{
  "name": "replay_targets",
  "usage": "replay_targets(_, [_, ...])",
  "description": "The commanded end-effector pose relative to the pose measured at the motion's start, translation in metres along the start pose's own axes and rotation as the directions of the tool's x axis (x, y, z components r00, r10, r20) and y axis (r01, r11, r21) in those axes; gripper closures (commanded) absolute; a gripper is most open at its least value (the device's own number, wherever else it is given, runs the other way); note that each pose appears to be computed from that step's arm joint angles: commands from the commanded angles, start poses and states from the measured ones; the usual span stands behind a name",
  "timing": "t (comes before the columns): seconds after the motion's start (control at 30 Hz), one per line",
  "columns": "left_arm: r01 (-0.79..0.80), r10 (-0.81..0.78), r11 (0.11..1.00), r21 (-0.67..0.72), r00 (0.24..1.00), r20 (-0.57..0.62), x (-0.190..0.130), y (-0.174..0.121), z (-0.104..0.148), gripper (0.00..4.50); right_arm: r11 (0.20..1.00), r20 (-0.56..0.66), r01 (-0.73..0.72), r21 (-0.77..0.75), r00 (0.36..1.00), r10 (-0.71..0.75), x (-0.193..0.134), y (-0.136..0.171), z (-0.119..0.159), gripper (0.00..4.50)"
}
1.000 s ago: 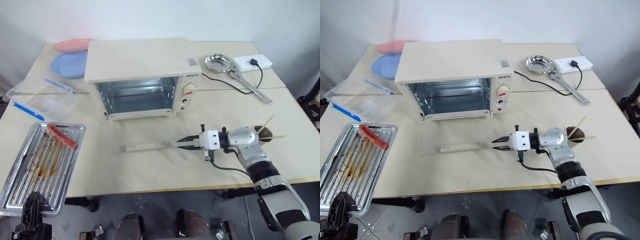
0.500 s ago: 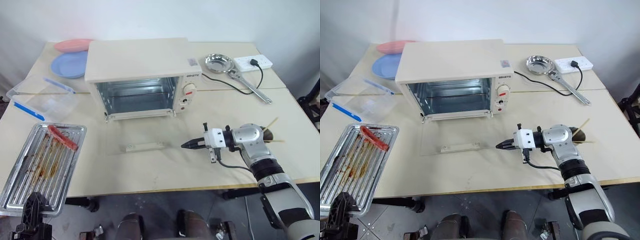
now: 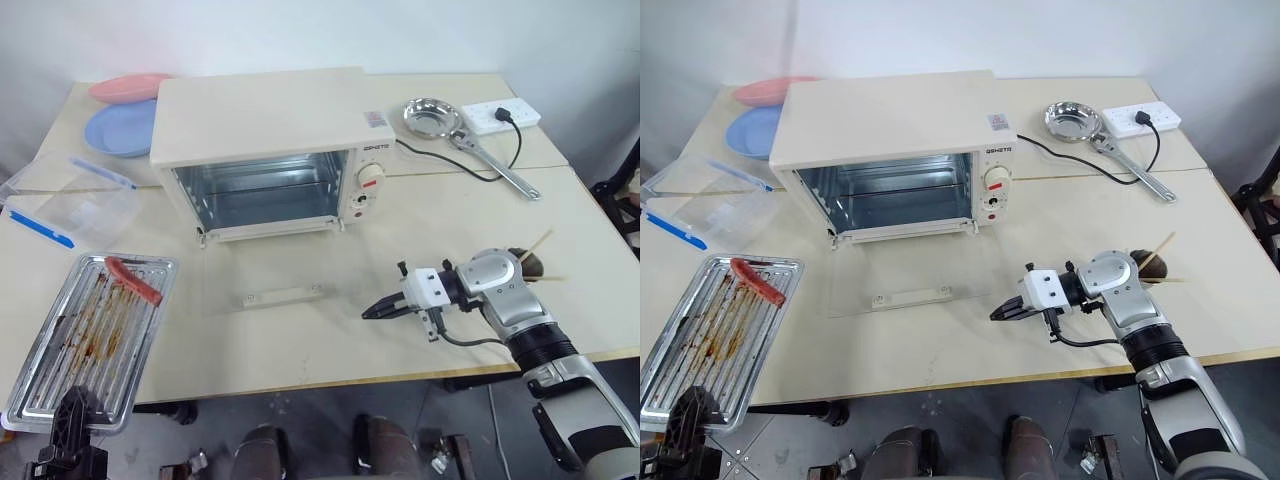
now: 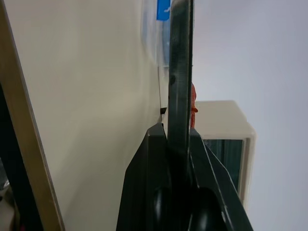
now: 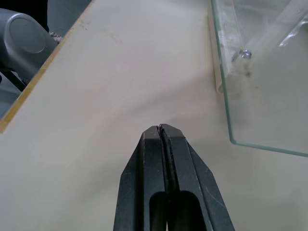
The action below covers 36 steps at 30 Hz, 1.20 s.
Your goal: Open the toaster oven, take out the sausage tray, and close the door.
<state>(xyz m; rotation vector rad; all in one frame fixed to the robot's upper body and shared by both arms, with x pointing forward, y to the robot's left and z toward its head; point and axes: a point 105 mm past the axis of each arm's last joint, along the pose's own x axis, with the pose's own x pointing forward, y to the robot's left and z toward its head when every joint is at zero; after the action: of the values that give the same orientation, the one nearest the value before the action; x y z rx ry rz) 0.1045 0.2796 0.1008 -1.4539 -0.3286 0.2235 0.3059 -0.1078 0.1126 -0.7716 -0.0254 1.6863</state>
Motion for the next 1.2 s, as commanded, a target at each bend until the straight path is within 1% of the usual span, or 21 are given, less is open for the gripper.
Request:
replay_targets(0.03, [0.035,-0.035,0.999,0.013,0.999,-0.007,0.0,-0.007,0.0,4.5,1.0,-0.028,-0.006,-0.021,1.0,0.005,0.001,-0.004,-0.001,4.49])
replay_targets(0.23, [0.036,-0.036,0.999,0.019,0.999,0.01,-0.001,-0.007,0.004,4.5,0.998,-0.063,0.042,-0.036,0.997,-0.044,0.006,-0.015,-0.007,4.49])
replay_targets(0.37, [0.035,-0.035,0.999,0.022,0.999,0.027,-0.004,-0.006,0.008,4.5,0.991,-0.095,0.114,-0.07,0.988,-0.121,0.012,-0.032,-0.011,4.49])
replay_targets(0.47, [0.032,-0.033,0.999,0.023,0.999,0.028,-0.005,-0.005,0.009,4.5,0.986,-0.078,0.152,-0.073,0.984,-0.157,0.015,-0.04,-0.009,4.49])
replay_targets(0.6, [0.028,-0.03,0.999,0.028,0.999,0.04,-0.007,-0.005,0.012,4.5,0.976,-0.024,0.201,-0.079,0.979,-0.204,0.017,-0.053,0.002,4.49])
replay_targets(0.63, [0.028,-0.029,0.999,0.028,0.999,0.043,-0.008,-0.004,0.013,4.5,0.976,-0.013,0.204,-0.077,0.979,-0.206,0.016,-0.054,0.005,4.49])
replay_targets(0.73, [0.02,-0.022,0.999,0.031,0.998,0.054,-0.009,-0.002,0.016,4.5,0.979,0.073,0.194,-0.062,0.979,-0.19,0.012,-0.058,0.022,4.49])
replay_targets(0.9, [0.012,-0.014,0.999,0.034,0.998,0.062,-0.011,0.0,0.019,4.5,0.981,0.129,0.194,-0.029,0.974,-0.189,0.006,-0.064,0.036,4.49])
replay_targets(0.97, [0.011,-0.013,0.999,0.036,0.998,0.059,-0.012,0.001,0.02,4.5,0.977,0.162,0.212,-0.028,0.965,-0.205,-0.001,-0.074,0.047,4.49])
replay_targets(1.07, [0.007,-0.008,0.999,0.04,0.999,0.033,-0.012,0.002,0.02,4.5,0.971,0.175,0.24,-0.006,0.956,-0.235,-0.005,-0.086,0.056,4.49])
replay_targets(1.2, [0.011,-0.008,0.998,0.061,0.998,-0.061,-0.01,-0.001,0.014,4.5,0.948,0.186,0.317,-0.014,0.933,-0.309,-0.01,-0.111,0.07,4.49])
